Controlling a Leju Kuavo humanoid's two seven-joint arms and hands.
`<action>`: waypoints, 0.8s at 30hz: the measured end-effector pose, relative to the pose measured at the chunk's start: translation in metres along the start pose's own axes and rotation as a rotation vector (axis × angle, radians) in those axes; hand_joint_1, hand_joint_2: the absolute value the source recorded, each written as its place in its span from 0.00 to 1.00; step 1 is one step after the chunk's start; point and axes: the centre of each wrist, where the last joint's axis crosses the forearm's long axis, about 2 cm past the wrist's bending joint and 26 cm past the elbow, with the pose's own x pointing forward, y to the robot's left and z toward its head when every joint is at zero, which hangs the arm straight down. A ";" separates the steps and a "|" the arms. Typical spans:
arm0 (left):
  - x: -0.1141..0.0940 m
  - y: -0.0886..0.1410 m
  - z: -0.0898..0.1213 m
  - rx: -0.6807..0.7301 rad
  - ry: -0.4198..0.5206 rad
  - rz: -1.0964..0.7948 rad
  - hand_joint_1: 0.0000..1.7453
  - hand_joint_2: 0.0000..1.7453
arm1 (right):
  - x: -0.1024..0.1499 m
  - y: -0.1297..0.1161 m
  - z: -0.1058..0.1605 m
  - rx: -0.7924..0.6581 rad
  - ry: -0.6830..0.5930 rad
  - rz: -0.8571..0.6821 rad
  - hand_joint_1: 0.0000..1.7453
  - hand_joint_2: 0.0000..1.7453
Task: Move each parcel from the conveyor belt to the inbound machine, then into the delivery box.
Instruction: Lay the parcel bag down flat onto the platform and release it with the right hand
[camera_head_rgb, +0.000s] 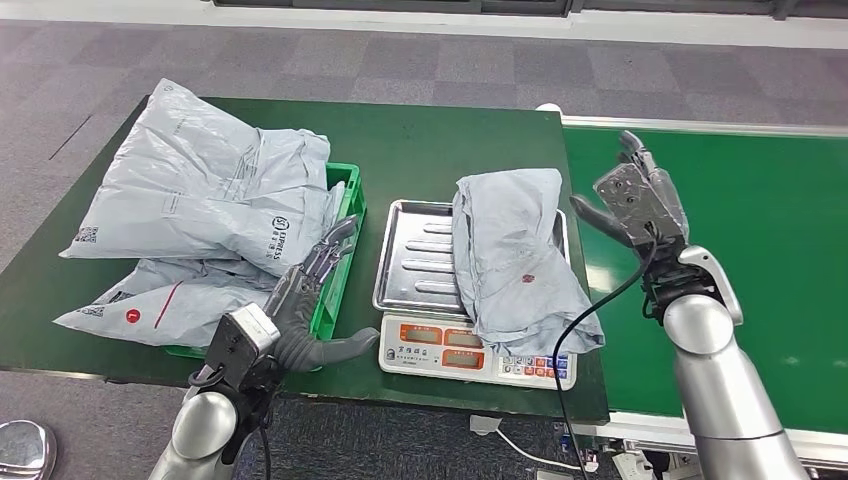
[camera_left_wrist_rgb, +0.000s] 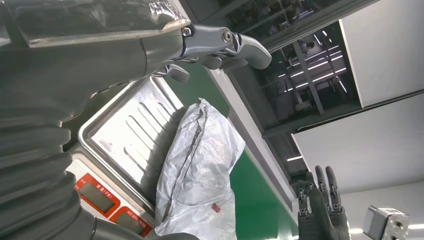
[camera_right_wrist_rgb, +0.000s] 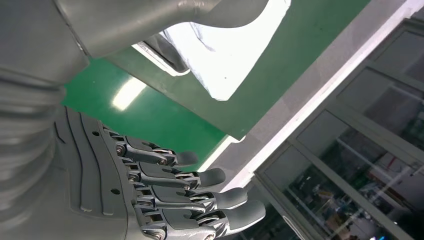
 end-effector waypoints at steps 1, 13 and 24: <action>0.000 0.000 0.000 0.000 0.000 0.000 0.00 1.00 | 0.001 -0.001 0.000 -0.006 -0.004 0.006 0.00 1.00; 0.002 -0.002 0.008 -0.003 0.009 -0.008 0.00 1.00 | 0.022 -0.028 0.031 -0.333 -0.078 0.158 0.00 1.00; 0.003 -0.003 0.009 -0.003 0.008 -0.011 0.00 1.00 | 0.028 -0.039 0.045 -0.391 -0.097 0.168 0.00 1.00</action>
